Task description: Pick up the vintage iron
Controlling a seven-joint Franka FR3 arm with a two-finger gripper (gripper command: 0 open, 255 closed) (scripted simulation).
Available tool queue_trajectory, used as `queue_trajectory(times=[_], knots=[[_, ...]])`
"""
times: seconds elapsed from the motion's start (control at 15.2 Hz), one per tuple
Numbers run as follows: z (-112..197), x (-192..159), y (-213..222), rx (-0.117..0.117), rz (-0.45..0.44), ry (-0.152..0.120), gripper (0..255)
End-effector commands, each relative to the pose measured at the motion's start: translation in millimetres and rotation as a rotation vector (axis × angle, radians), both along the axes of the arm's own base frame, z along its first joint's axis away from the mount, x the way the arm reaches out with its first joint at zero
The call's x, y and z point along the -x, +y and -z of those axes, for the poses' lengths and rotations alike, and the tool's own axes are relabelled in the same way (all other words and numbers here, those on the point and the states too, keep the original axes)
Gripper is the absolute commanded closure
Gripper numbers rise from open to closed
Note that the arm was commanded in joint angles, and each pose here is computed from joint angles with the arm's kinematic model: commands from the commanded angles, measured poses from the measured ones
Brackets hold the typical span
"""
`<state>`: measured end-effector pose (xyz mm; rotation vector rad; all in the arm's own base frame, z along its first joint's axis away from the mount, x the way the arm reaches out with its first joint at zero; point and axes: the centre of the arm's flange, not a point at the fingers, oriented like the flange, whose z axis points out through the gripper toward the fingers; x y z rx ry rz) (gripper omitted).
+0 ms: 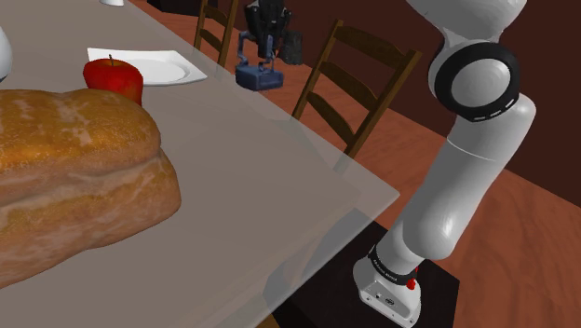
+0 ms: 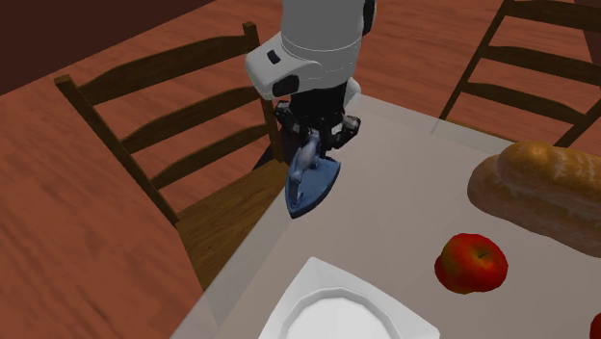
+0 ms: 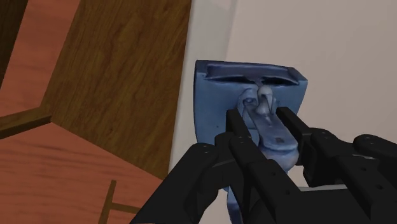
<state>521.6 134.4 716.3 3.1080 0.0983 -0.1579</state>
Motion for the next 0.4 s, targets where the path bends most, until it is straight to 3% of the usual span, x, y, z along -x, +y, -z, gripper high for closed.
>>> queue_trajectory(times=[0.0, 0.33], knots=[[-11, -1, 1, 0.000, 0.000, 0.000, 255], [-28, -1, 1, 0.000, 0.000, 0.000, 255]])
